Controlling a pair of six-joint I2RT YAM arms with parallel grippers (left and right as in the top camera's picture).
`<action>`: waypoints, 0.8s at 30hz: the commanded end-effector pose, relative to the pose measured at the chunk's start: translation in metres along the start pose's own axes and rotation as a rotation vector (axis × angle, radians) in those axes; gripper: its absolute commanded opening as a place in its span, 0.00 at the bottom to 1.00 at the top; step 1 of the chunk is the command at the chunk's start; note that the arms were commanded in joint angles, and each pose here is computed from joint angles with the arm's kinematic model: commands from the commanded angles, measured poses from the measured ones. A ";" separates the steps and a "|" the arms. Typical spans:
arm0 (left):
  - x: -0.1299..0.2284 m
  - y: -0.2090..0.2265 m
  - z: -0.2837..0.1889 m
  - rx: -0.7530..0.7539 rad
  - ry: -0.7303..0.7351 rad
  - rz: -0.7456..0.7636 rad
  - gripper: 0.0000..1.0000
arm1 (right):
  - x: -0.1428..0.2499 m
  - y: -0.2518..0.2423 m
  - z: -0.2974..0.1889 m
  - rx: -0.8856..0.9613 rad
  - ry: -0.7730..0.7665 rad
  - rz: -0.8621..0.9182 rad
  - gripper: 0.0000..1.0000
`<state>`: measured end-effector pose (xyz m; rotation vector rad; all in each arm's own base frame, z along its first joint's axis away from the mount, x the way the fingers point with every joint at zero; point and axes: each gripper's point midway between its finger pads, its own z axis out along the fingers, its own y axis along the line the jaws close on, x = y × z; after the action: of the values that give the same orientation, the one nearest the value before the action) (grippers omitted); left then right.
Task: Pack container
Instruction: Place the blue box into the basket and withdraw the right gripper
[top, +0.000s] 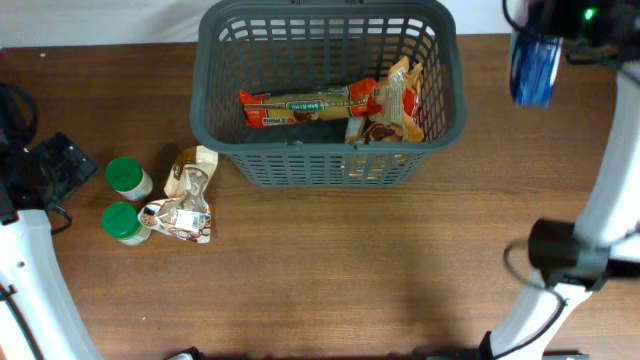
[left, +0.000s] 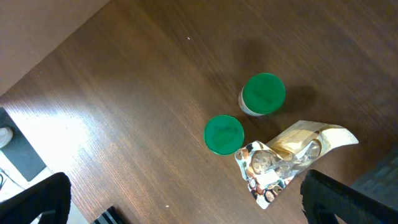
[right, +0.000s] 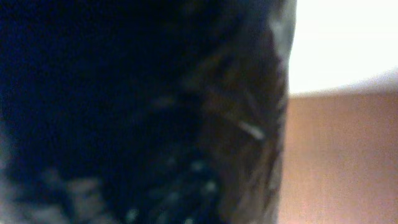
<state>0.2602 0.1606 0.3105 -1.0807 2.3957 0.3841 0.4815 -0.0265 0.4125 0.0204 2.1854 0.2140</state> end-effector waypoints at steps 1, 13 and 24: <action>-0.002 0.001 -0.002 0.004 -0.007 0.009 0.99 | -0.023 0.118 -0.066 -0.203 -0.182 -0.395 0.04; -0.002 0.001 -0.002 0.004 -0.006 0.009 0.99 | 0.066 0.259 0.030 -0.362 -0.074 -1.313 0.04; -0.002 0.001 -0.002 0.004 -0.007 0.009 0.99 | 0.177 0.258 0.211 -0.418 0.187 -1.223 0.04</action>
<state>0.2603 0.1606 0.3105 -1.0806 2.3954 0.3841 0.5256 0.2727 0.2028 -1.5858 1.8807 -0.0592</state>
